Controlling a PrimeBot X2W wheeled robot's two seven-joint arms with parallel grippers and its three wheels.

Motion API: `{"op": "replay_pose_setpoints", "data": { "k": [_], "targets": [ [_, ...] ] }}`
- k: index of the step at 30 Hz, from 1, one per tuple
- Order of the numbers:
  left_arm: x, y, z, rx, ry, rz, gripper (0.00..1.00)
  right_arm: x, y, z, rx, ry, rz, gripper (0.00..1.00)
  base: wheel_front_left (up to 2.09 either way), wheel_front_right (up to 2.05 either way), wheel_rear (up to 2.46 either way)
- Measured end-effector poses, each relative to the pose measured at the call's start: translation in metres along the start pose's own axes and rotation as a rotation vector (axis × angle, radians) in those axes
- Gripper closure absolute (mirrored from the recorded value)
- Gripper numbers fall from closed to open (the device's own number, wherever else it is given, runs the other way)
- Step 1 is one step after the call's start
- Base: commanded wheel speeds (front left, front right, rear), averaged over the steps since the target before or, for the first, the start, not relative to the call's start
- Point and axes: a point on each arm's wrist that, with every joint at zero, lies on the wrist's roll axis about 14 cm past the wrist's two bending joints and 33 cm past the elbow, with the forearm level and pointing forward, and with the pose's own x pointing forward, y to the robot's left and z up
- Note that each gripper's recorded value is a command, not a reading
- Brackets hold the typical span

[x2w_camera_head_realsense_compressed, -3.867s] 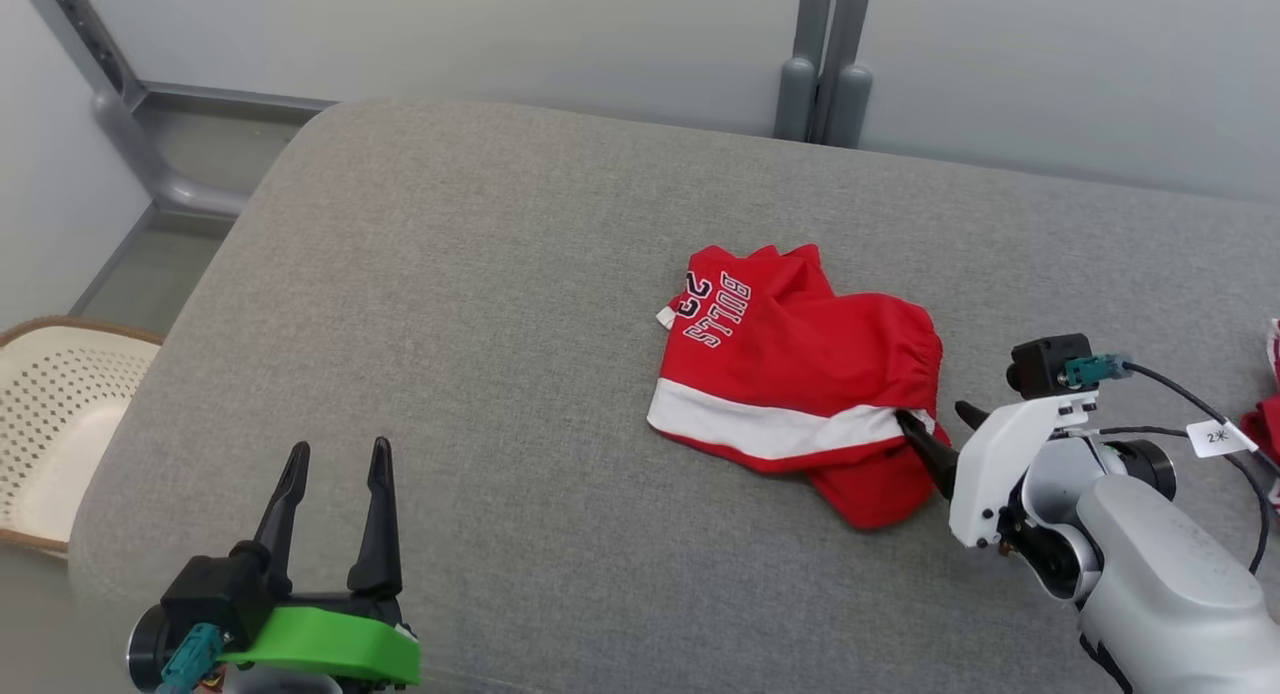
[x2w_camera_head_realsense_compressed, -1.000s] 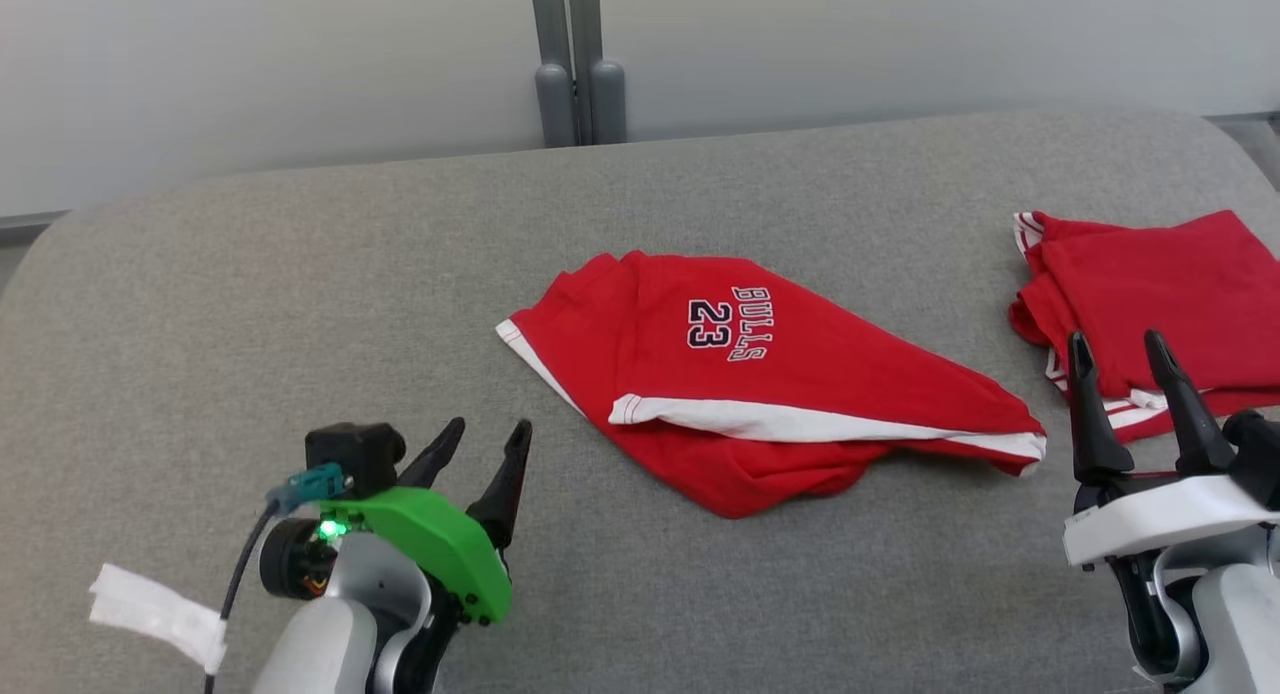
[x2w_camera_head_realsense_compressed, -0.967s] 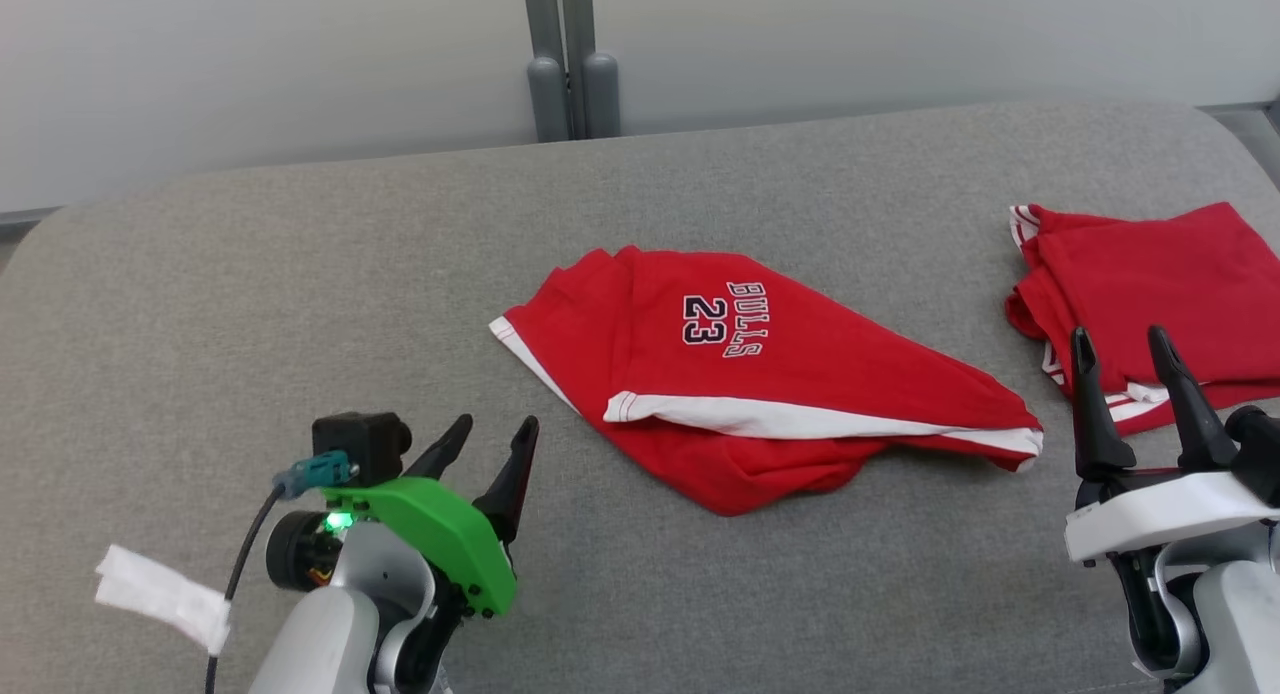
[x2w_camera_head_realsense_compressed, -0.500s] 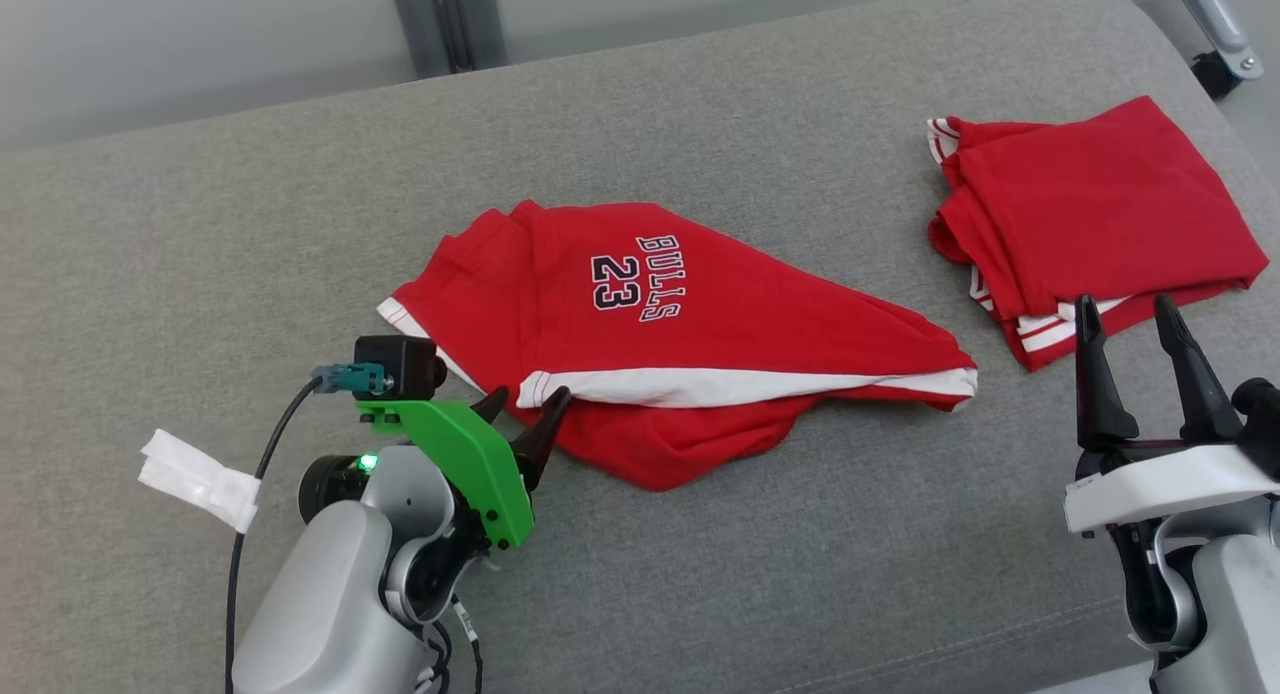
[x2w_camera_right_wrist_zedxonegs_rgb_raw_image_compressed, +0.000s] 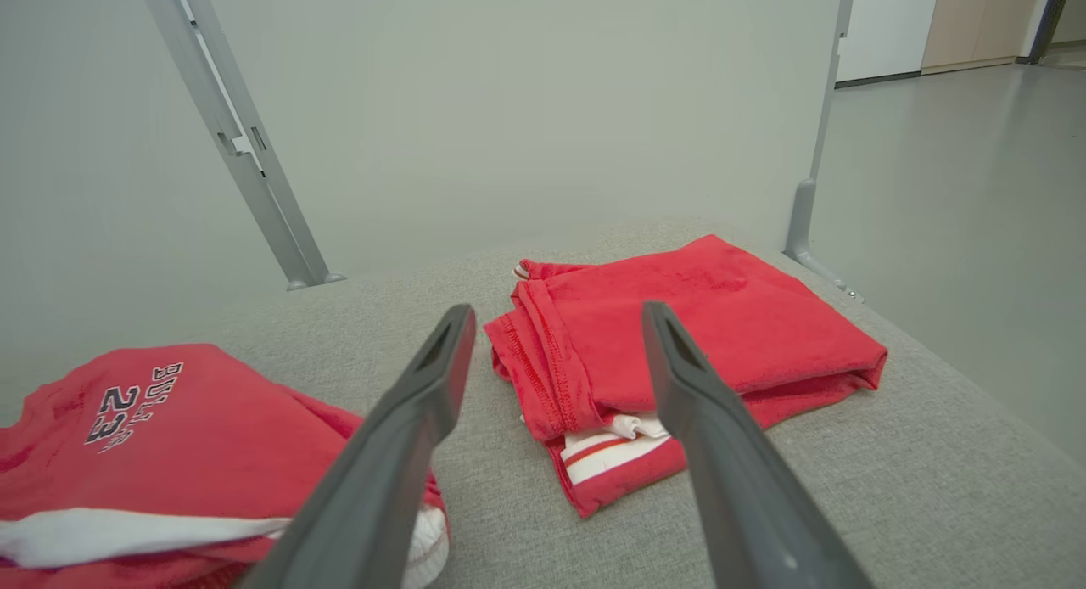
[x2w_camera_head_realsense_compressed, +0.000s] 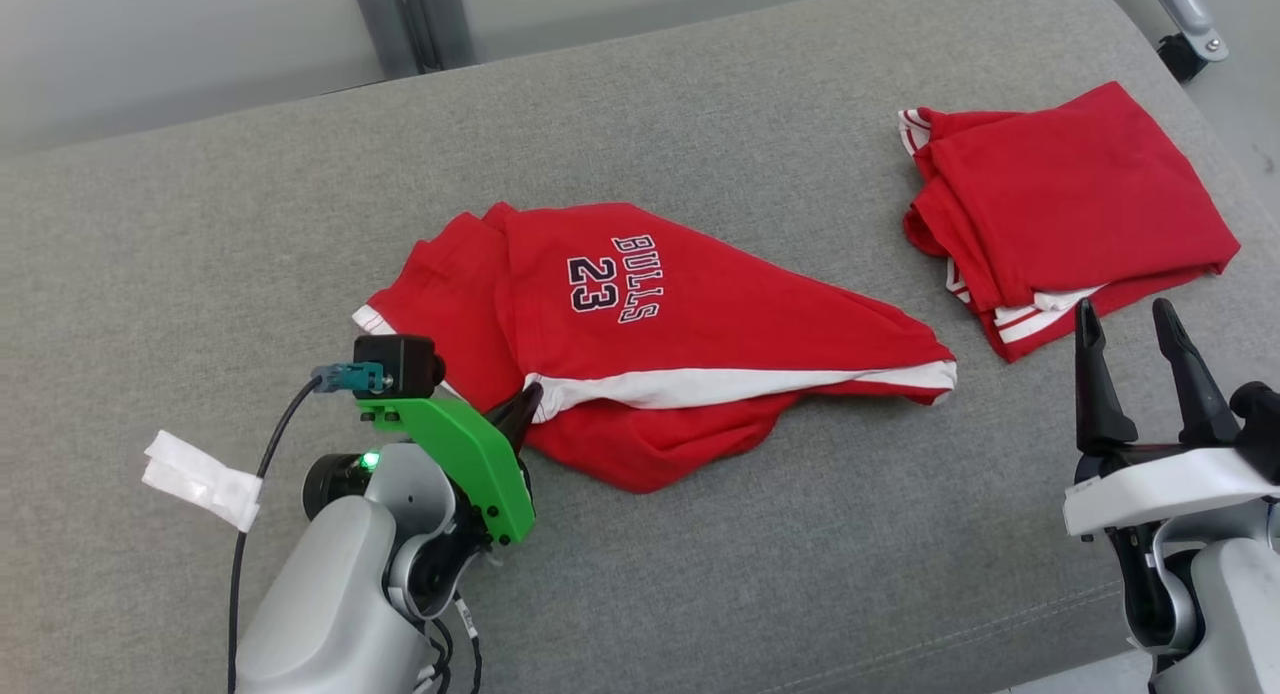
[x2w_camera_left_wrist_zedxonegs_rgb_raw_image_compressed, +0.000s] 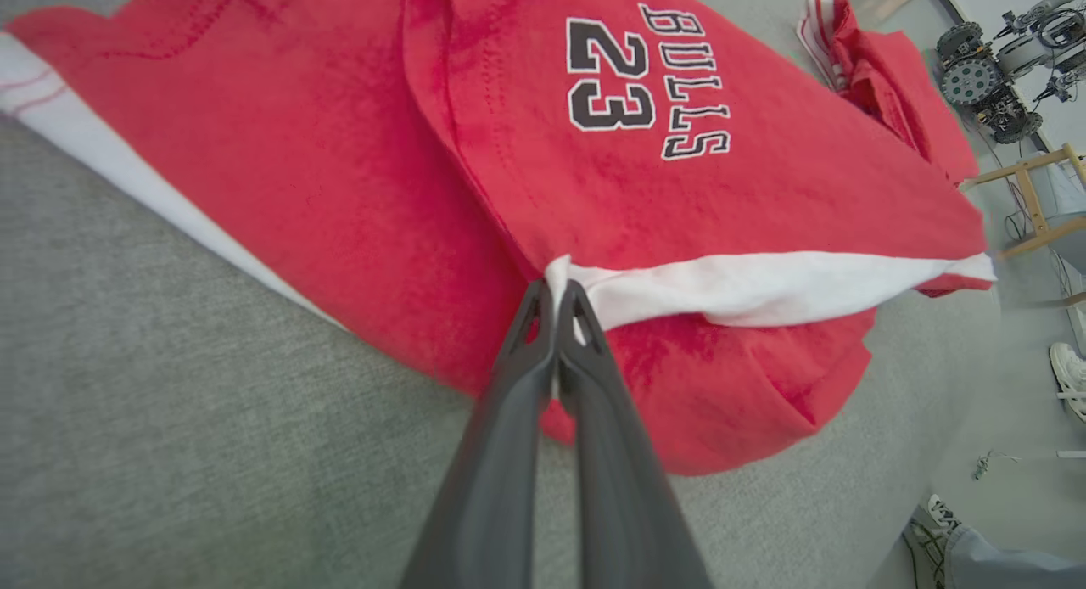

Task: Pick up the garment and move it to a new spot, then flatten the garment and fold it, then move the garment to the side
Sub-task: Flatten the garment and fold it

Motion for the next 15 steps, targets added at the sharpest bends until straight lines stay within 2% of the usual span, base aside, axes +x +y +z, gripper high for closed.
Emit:
{"op": "replay_pose_setpoints", "data": {
  "k": [9, 15],
  "targets": [
    [-0.042, -0.008, 0.024, 0.020, -0.133, -0.011, 1.00, -0.007, 0.014, 0.002, 0.011, -0.003, 0.047, 0.00, 0.00, 0.00, 0.00],
    [-0.086, 0.003, 0.017, -0.001, -0.163, 0.051, 1.00, -0.011, 0.027, 0.002, 0.020, 0.001, 0.089, 0.00, 0.00, 0.00, 0.00]
  ]
}}
